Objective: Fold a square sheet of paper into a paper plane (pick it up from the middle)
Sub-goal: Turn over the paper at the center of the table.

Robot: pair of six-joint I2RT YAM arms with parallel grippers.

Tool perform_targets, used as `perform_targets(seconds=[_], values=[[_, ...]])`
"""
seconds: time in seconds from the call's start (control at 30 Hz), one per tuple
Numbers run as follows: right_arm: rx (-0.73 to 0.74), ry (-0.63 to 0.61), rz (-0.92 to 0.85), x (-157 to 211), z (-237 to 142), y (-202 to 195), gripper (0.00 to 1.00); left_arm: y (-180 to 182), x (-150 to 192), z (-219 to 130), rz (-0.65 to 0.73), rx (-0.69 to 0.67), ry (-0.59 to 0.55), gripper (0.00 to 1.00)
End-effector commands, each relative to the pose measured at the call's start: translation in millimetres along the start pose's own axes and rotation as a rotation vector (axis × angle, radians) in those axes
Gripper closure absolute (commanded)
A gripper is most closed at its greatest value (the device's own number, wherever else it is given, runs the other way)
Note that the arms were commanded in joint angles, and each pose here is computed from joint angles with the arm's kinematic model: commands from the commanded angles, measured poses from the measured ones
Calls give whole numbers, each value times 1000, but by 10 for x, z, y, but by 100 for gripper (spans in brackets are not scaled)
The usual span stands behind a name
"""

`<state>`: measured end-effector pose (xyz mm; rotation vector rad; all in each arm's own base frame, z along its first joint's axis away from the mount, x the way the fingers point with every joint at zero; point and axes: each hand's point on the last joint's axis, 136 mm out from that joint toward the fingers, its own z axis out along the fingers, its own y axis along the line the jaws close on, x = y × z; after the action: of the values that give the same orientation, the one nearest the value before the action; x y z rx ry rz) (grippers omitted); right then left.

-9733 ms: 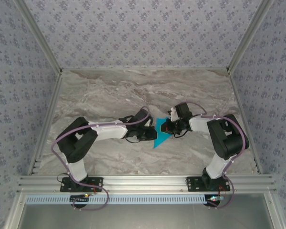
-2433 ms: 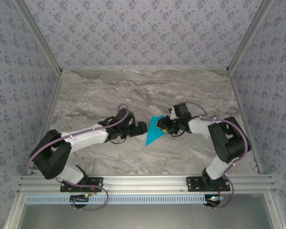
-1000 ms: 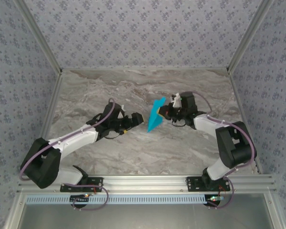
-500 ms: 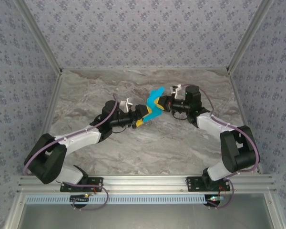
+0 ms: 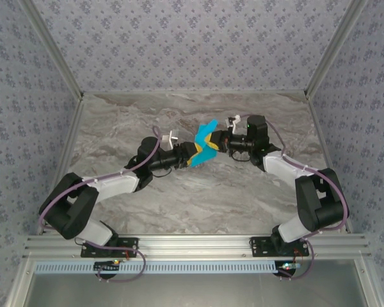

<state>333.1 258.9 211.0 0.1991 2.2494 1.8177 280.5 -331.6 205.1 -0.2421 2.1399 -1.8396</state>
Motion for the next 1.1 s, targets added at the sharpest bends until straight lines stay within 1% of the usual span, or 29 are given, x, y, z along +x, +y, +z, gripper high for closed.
perform_targets(seconds=[0.0, 0.07, 0.1, 0.17, 0.2, 0.23, 0.27, 0.37, 0.43, 0.5, 0.6, 0.67, 0.73, 0.83, 0.9, 1.0, 1.07], values=[[4, 36, -26, 77, -23, 67, 88, -81, -12, 2, 41, 25, -12, 71], [47, 29, -24, 69, -62, -6, 82, -29, -5, 5, 55, -6, -7, 79], [82, 20, -27, 70, -99, -66, 76, 35, 1, 4, 62, -45, -2, 82], [179, -7, -34, 62, -211, -216, 66, 189, 14, -36, 101, -156, 10, 86], [223, -20, -47, 56, -270, -279, 62, 286, 13, -74, 123, -226, 11, 87], [271, -37, -54, 44, -346, -349, 57, 364, 13, -146, 170, -316, 13, 87], [320, -50, -70, 47, -417, -423, 54, 442, 11, -239, 233, -429, 17, 87], [467, -99, -106, 64, -640, -617, 45, 569, -43, -581, 438, -796, 17, 87], [542, -124, -126, 85, -750, -716, 41, 633, -106, -795, 531, -1005, 16, 88], [615, -163, -150, 83, -871, -800, 36, 686, -164, -956, 594, -1168, 25, 88], [675, -216, -164, 81, -995, -874, 31, 719, -296, -1143, 698, -1413, 4, 89], [711, -247, -174, 89, -1069, -919, 27, 702, -378, -1183, 770, -1554, -15, 89], [736, -269, -178, 95, -1125, -962, 24, 743, -393, -1142, 820, -1656, -2, 89], [765, -285, -178, 115, -1181, -1022, 23, 833, -374, -973, 862, -1722, 7, 88], [777, -293, -172, 129, -1204, -1055, 23, 921, -334, -817, 866, -1720, 23, 86], [796, -307, -161, 143, -1245, -1103, 23, 1094, -211, -521, 819, -1635, 78, 78], [808, -314, -153, 162, -1271, -1135, 23, 1182, -90, -294, 769, -1525, 125, 67]])
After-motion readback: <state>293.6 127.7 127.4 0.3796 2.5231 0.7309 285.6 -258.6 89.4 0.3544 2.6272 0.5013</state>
